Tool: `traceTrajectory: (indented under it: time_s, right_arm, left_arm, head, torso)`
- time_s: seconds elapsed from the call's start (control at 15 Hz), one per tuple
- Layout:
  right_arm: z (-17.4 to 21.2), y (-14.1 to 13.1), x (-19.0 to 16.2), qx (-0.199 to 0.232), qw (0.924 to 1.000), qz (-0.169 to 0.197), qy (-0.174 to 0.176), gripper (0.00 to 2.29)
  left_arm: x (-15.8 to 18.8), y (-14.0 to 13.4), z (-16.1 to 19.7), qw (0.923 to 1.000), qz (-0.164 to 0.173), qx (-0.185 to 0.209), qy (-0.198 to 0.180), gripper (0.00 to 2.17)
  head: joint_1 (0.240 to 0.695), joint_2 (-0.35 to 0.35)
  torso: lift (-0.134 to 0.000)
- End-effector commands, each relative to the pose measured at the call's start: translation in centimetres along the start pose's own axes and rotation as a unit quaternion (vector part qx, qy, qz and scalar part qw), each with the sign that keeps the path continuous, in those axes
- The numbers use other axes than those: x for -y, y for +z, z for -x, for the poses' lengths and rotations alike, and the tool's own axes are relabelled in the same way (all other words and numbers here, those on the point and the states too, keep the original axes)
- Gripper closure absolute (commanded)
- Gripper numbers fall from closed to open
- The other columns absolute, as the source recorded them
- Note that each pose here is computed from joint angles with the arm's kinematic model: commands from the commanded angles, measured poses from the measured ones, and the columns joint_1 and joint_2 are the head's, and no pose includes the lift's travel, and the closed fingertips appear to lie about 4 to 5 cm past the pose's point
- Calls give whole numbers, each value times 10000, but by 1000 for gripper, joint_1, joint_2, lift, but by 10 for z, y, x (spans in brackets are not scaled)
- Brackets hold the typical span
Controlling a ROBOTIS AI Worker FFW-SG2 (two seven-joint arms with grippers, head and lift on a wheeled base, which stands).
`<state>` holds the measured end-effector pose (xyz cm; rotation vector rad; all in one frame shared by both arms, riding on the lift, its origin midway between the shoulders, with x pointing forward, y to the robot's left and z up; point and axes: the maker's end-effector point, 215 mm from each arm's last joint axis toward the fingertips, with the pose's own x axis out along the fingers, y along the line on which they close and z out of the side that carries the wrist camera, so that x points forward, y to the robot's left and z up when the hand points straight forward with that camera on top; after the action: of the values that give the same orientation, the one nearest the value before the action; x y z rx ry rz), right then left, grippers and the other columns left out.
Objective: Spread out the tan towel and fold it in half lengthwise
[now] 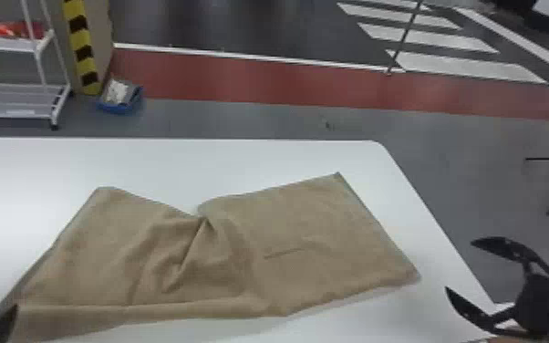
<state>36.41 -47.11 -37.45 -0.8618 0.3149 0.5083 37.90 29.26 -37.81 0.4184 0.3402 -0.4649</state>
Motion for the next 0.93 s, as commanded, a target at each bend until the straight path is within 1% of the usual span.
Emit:
traceTrajectory:
  time_s: [0.0, 0.13, 0.2, 0.33, 0.4, 0.47, 0.53, 0.6, 0.73, 0.8, 0.87]
  right_arm:
    - [3, -4, 2, -42, 10000, -8, -26, 63]
    - [7, -7, 5, -75, 10000, -6, -59, 63]
    - [8, -8, 6, -95, 9999, -6, -64, 63]
    - [9, -10, 6, -120, 9999, -10, -74, 63]
    - [11, -13, 6, -142, 9999, -27, -83, 63]
    - [11, -15, 5, -158, 9998, -47, -77, 63]
    - [11, -16, 5, -163, 9998, -54, -78, 63]
    - [11, -16, 5, -165, 9998, -61, -76, 63]
    - [11, -17, 5, -171, 9998, -69, -79, 63]
    - [11, -17, 4, -169, 9998, -76, -80, 63]
    - [11, -18, 4, -170, 9998, -83, -85, 63]
  left_arm:
    - [13, -5, 3, 9976, -133, -557, -377, 215]
    - [32, -6, -1, 9916, -602, -807, -812, 215]
    - [33, -8, -3, 9891, -735, -915, -888, 215]
    - [32, -5, -1, 9865, -820, -957, -1046, 272]
    - [32, -5, 1, 9844, -924, -1016, -1096, 272]
    - [31, -8, 1, 9814, -1101, -1143, -1083, 272]
    - [30, -13, 1, 9747, -1433, -1337, -1073, 282]
    - [32, -16, 1, 9697, -1586, -1450, -1159, 329]
    - [38, -19, 3, 9639, -1638, -1538, -1426, 346]
    - [37, -25, 4, 9615, -1670, -1629, -1452, 437]
    - [37, -27, 4, 9604, -1672, -1680, -1466, 458]
  head:
    - [695, -260]
    - [695, -294]
    - [695, -306]
    - [695, -329]
    - [695, -334]
    - [695, -339]
    - [695, -339]
    - [695, -339]
    - [695, -338]
    - [695, -344]
    - [695, -345]
  torso:
    - [-125]
    - [-125]
    - [-125]
    - [-125]
    - [-125]
    - [-125]
    - [-125]
    - [-125]
    - [-125]
    - [-125]
    - [-125]
